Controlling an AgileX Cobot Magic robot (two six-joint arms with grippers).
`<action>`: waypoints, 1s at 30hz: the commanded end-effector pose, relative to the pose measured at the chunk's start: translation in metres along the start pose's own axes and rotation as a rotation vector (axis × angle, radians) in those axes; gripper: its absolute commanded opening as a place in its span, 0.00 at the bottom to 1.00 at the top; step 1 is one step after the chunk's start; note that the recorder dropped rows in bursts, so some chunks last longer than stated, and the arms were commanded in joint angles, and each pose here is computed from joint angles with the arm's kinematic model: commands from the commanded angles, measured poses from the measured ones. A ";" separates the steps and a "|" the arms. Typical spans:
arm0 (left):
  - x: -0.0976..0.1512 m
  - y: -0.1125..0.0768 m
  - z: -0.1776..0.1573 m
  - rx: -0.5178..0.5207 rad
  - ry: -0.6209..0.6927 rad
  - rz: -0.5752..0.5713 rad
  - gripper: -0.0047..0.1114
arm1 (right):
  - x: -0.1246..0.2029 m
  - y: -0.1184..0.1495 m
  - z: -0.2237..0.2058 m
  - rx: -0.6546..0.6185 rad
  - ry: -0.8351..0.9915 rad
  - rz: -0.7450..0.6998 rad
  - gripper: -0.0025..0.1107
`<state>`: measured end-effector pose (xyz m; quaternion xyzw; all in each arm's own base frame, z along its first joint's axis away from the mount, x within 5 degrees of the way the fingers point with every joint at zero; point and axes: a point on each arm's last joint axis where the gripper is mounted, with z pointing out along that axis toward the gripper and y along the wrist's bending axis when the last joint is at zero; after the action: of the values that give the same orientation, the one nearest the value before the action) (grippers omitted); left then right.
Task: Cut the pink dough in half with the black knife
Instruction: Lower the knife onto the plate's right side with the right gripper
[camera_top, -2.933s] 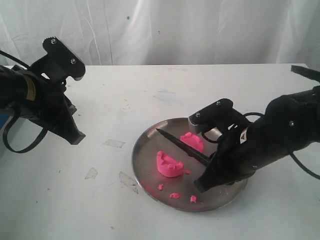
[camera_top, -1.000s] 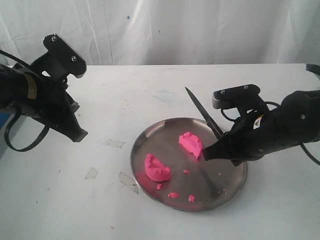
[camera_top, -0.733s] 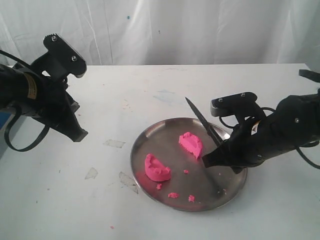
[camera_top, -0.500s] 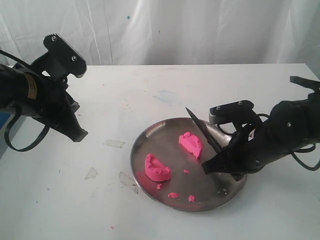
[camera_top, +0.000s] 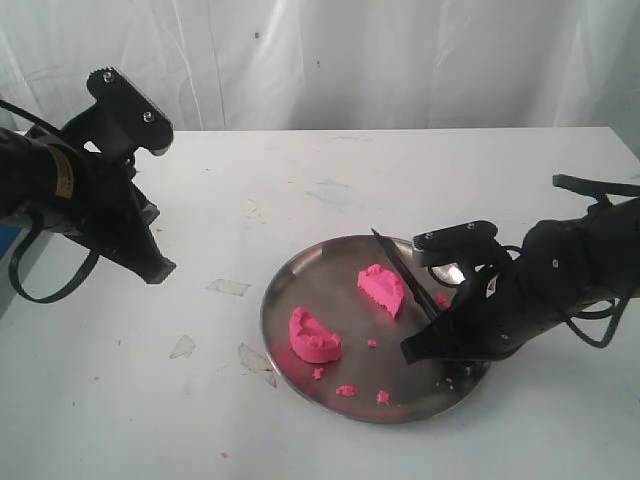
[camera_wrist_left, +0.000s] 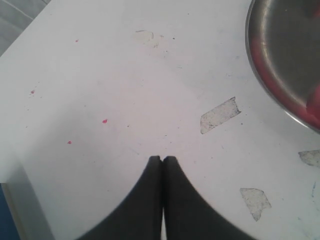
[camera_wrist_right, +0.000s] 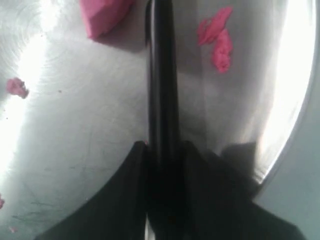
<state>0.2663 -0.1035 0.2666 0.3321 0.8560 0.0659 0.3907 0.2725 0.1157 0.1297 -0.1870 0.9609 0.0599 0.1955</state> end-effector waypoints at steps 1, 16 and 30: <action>0.002 -0.001 -0.001 0.003 0.002 -0.013 0.04 | 0.001 -0.003 0.002 0.005 0.000 0.011 0.02; 0.002 -0.001 -0.001 0.004 0.002 -0.016 0.04 | 0.001 -0.002 0.002 -0.005 -0.003 0.051 0.22; 0.002 -0.001 -0.001 0.004 0.004 -0.016 0.04 | 0.000 -0.001 0.002 -0.016 -0.010 0.094 0.40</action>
<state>0.2663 -0.1035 0.2666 0.3321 0.8560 0.0659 0.3907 0.2733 0.1178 0.1299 -0.1514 0.9651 0.0775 0.1991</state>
